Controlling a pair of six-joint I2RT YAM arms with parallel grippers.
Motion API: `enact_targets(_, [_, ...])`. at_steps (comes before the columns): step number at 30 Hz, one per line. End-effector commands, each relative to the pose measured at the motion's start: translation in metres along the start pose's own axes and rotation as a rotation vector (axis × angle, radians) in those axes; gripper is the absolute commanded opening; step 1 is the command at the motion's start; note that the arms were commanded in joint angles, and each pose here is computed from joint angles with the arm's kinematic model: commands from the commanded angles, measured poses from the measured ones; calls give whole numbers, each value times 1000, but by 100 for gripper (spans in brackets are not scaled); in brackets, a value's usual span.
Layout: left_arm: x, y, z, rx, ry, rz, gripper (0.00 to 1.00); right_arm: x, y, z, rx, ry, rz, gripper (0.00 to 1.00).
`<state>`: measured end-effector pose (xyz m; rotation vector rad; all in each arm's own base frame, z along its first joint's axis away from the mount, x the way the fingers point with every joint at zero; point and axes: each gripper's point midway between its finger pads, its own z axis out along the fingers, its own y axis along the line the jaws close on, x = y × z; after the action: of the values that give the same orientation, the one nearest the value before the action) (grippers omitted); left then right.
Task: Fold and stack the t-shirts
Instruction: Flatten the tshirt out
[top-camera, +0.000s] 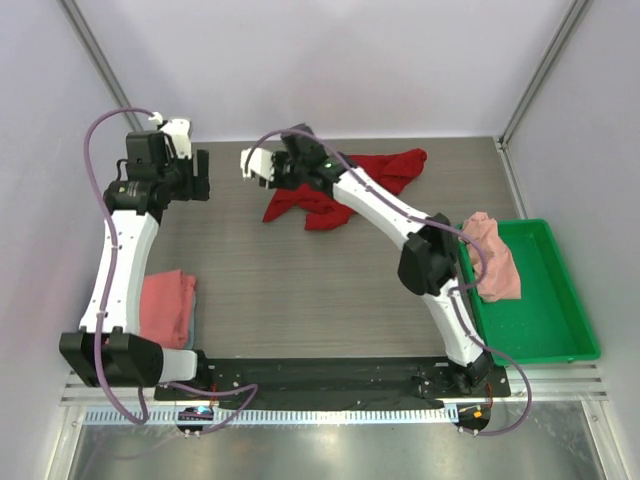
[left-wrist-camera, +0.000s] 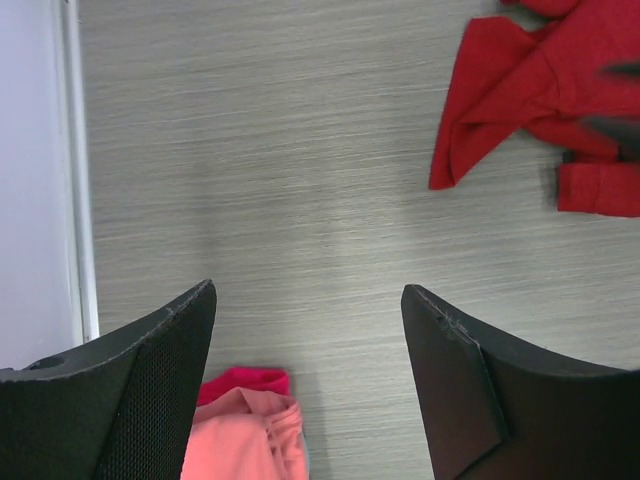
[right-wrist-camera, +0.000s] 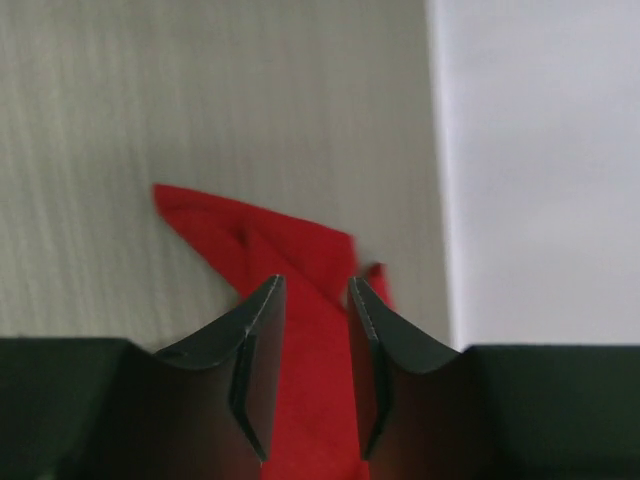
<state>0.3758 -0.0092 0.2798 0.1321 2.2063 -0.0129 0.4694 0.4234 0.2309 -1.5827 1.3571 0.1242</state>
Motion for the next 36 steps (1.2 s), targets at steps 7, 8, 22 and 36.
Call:
enact_targets(7, [27,34,-42,-112,-28,-3,78,29,72,64,-189,56,8,33])
enact_targets(8, [29,34,-46,-115,-35,8,78,36,79,70,-203,68,10,33])
enact_targets(22, [62,40,-61,-164,-18,16,80,53,117,108,-253,106,-64,35])
enact_targets(36, [70,45,-57,-172,1,-22,81,77,131,131,-259,137,-98,36])
